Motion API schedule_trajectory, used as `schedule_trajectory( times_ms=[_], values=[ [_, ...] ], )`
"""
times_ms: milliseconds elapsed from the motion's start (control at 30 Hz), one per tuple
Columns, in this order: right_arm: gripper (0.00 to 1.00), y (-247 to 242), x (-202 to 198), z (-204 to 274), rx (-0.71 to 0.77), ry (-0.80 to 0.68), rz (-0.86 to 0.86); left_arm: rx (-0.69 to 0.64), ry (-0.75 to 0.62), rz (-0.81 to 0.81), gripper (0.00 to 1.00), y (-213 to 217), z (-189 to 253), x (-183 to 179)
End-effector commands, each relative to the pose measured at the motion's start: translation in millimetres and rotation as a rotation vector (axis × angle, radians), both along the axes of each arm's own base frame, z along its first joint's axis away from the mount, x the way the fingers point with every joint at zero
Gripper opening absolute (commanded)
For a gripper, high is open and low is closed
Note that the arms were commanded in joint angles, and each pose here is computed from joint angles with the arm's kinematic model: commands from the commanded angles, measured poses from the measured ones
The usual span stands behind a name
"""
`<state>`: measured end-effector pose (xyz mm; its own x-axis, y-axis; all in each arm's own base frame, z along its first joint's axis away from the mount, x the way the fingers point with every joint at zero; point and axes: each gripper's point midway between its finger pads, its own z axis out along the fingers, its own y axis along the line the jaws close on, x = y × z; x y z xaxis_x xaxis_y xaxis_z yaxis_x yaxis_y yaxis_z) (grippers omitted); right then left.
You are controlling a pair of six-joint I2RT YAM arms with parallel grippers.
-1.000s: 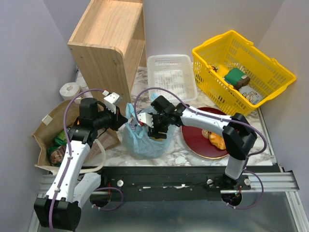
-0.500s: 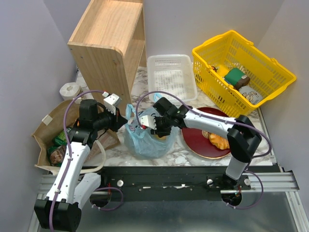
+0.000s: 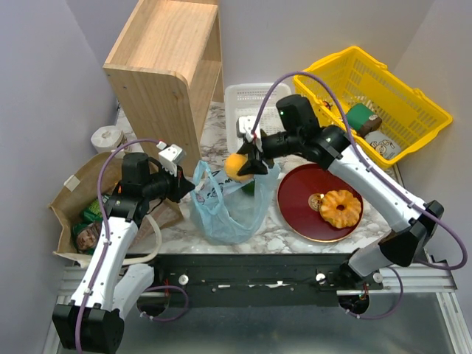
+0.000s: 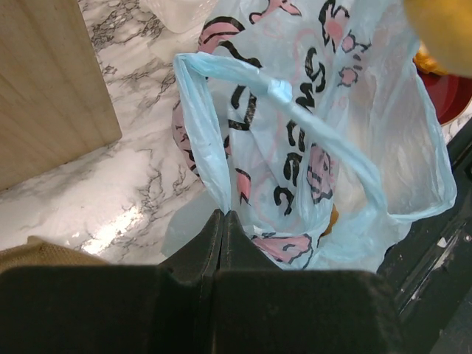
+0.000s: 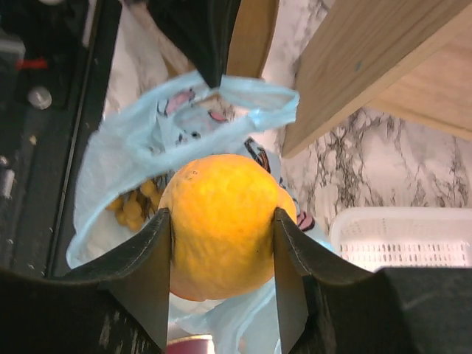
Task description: Untie the knot of the grocery bags and take out the mixed food
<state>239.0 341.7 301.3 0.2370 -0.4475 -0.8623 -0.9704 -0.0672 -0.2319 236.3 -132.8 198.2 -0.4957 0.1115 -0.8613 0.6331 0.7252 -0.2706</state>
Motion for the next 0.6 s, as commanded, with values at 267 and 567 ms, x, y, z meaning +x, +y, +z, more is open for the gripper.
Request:
schedule_trajectory(
  times_ms=[267,567],
  values=[
    [0.00,-37.9,196.4,46.4,0.180,-0.071,-0.673,0.020,-0.003,-0.009,0.00,5.2,6.5,2.1],
    [0.00,-82.9,339.9,-64.1,-0.033,-0.129,-1.007,0.023,0.019,0.014,0.00,11.1,4.4,0.0]
  ],
)
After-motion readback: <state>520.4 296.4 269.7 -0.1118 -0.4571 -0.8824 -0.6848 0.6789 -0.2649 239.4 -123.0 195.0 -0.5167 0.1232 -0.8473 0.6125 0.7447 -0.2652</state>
